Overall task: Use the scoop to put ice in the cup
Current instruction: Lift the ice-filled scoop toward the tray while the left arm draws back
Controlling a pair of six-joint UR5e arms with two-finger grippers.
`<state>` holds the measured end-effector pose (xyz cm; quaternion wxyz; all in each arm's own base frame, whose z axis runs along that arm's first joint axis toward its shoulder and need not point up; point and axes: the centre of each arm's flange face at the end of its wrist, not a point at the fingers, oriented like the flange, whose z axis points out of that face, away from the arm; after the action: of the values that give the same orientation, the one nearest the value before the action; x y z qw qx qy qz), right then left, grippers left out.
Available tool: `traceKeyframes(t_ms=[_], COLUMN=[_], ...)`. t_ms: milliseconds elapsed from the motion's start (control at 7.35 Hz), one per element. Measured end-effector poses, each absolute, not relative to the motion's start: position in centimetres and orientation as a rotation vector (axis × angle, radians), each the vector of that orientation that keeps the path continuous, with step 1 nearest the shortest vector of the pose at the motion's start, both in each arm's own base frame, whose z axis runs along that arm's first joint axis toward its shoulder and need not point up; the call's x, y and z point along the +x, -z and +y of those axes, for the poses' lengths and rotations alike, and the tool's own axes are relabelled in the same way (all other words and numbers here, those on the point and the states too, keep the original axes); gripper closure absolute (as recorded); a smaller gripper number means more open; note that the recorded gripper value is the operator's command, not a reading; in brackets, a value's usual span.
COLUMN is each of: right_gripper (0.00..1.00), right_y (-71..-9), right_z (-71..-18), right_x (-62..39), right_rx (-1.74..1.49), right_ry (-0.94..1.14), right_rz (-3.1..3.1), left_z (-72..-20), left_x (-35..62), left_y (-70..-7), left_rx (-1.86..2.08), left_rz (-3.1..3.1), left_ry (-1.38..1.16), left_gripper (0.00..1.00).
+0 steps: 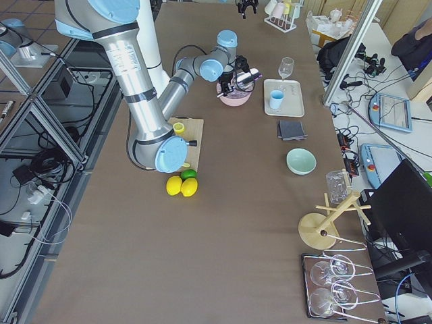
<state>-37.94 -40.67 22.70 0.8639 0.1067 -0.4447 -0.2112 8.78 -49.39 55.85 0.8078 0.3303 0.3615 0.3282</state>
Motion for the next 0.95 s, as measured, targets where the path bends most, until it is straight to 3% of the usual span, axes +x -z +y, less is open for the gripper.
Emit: traceKeyframes(t_ms=[544, 952], right_gripper=[1.0, 1.0], right_y=[-23.9, -24.4], right_z=[-41.0, -42.0], right_x=[-36.8, -37.6], right_rx=[-0.018, -0.104], right_ry=[0.088, 0.018], right_rz=[-0.928, -0.896], left_z=[-47.8, -47.2], left_x=[2.4, 0.7], left_y=[-61.0, -63.2], left_rx=[0.396, 0.24], left_rz=[0.789, 0.79], left_ry=[-0.472, -0.37], left_gripper=[0.02, 0.02])
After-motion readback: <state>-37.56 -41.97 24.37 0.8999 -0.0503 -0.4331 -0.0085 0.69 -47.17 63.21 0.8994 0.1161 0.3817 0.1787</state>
